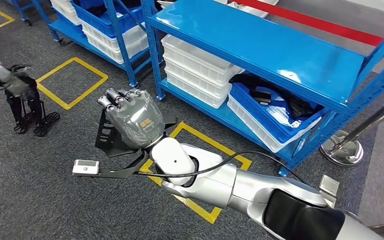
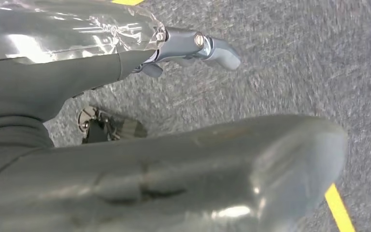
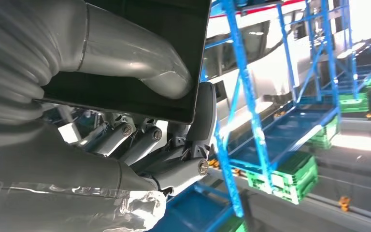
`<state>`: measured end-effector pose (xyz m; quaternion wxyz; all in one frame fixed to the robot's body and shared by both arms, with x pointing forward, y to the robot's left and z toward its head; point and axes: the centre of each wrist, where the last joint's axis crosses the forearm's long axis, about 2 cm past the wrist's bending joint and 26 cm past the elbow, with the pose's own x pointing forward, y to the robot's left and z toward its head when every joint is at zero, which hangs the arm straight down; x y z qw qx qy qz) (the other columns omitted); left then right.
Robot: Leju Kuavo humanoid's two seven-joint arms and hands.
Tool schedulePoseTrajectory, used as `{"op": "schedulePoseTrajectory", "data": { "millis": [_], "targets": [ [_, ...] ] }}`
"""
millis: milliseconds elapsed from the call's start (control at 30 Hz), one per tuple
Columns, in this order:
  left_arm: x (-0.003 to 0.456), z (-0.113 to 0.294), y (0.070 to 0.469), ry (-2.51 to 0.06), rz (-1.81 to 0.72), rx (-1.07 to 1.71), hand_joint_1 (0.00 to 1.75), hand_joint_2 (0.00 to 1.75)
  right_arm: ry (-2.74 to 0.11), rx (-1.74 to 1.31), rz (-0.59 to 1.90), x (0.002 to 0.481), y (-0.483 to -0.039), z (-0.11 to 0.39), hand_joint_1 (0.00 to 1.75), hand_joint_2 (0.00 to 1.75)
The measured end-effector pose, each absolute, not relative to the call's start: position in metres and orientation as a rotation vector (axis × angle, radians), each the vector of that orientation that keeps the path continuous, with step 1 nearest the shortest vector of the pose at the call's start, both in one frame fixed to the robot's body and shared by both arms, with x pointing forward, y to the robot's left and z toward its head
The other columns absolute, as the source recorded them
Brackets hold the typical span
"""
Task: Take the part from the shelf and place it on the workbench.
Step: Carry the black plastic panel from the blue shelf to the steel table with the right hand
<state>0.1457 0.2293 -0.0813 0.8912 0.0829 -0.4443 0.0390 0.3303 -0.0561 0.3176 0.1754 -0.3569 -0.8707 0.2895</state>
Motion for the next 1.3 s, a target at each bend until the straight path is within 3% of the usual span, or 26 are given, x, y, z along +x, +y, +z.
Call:
{"op": "schedulePoseTrajectory", "data": {
  "millis": [1300],
  "targets": [
    [0.1419,-0.0826,0.2295,-0.923,0.089,0.173,0.0,0.0,-2.449,-0.938,0.851,0.3346,-0.0513,0.3127,1.75,1.75]
  ]
}}
